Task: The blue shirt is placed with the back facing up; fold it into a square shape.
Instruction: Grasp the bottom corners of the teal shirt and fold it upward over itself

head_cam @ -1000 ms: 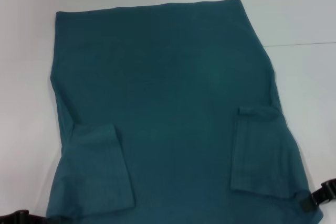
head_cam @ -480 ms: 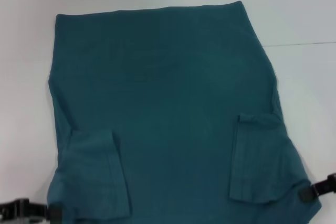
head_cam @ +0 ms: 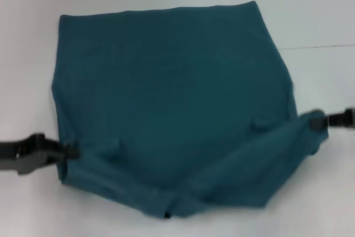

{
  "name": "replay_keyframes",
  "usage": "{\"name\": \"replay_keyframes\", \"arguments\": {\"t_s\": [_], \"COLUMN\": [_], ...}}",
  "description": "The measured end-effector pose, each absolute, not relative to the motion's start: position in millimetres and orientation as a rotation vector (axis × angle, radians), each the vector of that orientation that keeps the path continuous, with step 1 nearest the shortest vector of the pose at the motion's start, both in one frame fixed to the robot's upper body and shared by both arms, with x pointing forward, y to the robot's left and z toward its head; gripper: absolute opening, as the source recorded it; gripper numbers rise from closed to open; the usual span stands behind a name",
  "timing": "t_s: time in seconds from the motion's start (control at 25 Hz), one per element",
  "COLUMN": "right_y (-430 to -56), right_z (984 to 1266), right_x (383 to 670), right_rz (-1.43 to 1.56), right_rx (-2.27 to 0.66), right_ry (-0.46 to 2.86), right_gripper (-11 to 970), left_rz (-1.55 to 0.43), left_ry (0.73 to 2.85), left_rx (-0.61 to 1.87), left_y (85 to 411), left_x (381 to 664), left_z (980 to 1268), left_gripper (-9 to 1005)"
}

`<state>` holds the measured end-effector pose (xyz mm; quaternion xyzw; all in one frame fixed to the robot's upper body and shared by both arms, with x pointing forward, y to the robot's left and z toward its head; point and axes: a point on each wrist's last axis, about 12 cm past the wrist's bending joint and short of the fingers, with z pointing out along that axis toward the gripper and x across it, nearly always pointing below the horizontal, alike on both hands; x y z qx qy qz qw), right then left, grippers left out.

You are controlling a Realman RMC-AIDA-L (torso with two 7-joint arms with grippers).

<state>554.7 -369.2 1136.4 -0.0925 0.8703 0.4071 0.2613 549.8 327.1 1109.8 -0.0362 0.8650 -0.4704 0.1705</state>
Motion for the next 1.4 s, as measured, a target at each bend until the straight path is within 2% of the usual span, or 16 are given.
{"name": "replay_keyframes", "arguments": {"t_s": [0.28,0.56,0.76,1.04,1.4], "right_y": [-371.7,-347.8,-329.1,-321.8,-322.4], "right_z": [1141.3,1117.8,1097.1,1089.2,1125.9], "right_x": [585.3,614.4,626.9,634.1,658.8], "right_rz": [0.979,0.824,0.7,0.598,0.575], "right_rx": [-0.026,0.062,0.08,0.112,0.103], "right_ry": [2.151,2.13,2.162,2.173,2.091], "right_gripper": [53,55,57,59,62], "left_rz": [-1.229,-1.002,-0.905,-0.88,-0.874], "left_ry": [2.421,2.419,2.422,2.404,2.314], "left_rx": [-0.189,-0.23,-0.21,-0.224,-0.217], "left_y": [317.4,301.3,292.3,292.3,294.2], "left_x": [598.6,632.9,636.7,637.1,654.1], "left_z": [1131.1,1127.3,1115.0,1111.7,1138.7], "left_gripper": [20,20,20,21,21]}}
